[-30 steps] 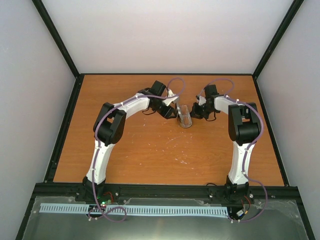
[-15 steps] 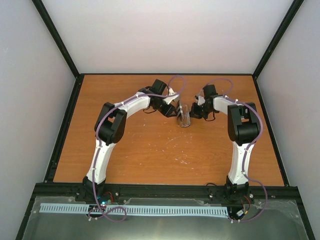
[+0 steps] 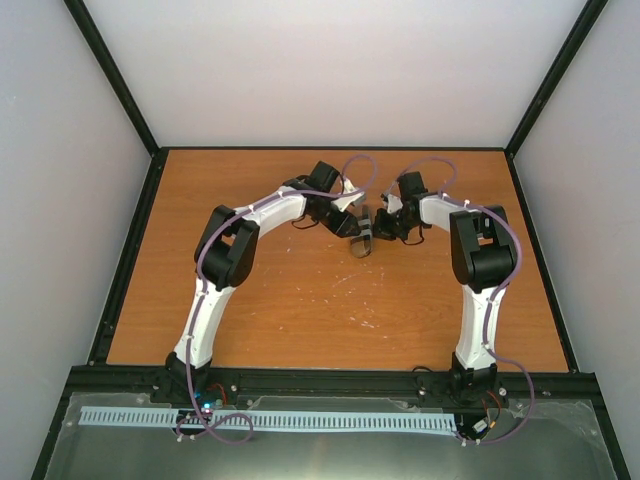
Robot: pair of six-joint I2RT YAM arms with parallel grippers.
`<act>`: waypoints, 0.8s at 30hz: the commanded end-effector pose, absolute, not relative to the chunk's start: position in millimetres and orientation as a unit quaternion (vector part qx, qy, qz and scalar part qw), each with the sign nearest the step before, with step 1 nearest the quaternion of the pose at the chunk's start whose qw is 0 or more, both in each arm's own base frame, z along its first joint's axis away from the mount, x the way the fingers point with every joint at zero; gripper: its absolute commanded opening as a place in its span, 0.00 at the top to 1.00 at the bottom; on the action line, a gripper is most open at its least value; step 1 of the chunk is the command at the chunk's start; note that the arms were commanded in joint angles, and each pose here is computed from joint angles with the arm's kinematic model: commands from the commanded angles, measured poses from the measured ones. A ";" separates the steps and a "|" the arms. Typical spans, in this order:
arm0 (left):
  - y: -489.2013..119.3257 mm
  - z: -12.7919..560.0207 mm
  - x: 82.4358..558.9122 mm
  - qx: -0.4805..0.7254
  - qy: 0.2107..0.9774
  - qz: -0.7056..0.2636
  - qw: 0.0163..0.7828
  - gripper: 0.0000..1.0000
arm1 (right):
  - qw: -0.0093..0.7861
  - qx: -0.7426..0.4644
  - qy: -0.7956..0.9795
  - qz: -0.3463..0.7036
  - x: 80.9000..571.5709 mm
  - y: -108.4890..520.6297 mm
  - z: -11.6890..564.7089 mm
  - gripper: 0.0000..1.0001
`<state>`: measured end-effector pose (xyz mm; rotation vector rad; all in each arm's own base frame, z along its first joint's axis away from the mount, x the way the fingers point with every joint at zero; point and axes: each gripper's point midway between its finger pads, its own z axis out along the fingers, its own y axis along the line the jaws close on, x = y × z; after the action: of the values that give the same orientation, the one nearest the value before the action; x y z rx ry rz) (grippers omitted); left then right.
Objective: Organize the sunglasses
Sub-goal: Close the sunglasses case at the center of the board, then reset both arms
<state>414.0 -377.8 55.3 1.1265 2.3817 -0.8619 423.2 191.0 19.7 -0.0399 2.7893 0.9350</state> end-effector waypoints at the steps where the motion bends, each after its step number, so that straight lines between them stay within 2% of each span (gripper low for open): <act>1: -388.9 84.1 412.5 0.419 0.825 -0.311 0.217 0.55 | 0.060 -0.029 0.947 0.314 395.4 200.7 10.3 0.95; 8: -350.6 122.8 429.8 0.399 0.831 -0.294 0.250 0.46 | 0.061 -0.017 0.973 0.223 392.9 155.2 18.3 0.83; 14: -313.9 177.3 437.6 0.377 0.830 -0.285 0.296 0.33 | 0.075 -0.001 0.990 0.119 394.1 106.1 38.3 0.77; 17: -287.0 205.1 443.4 0.352 0.834 -0.283 0.318 0.27 | 0.089 0.019 0.992 0.083 394.5 78.7 56.3 0.70; 21: -231.2 230.0 448.3 0.307 0.844 -0.270 0.348 0.08 | 0.122 0.058 0.987 0.083 392.0 47.6 84.7 0.63; 24: -178.7 235.1 448.2 0.271 0.852 -0.256 0.368 0.01 | 0.146 0.094 0.980 0.097 387.9 27.2 103.4 0.58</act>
<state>452.7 -232.2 230.1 0.7998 2.1649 -0.6911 395.6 57.5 70.6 0.1672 2.8971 0.3140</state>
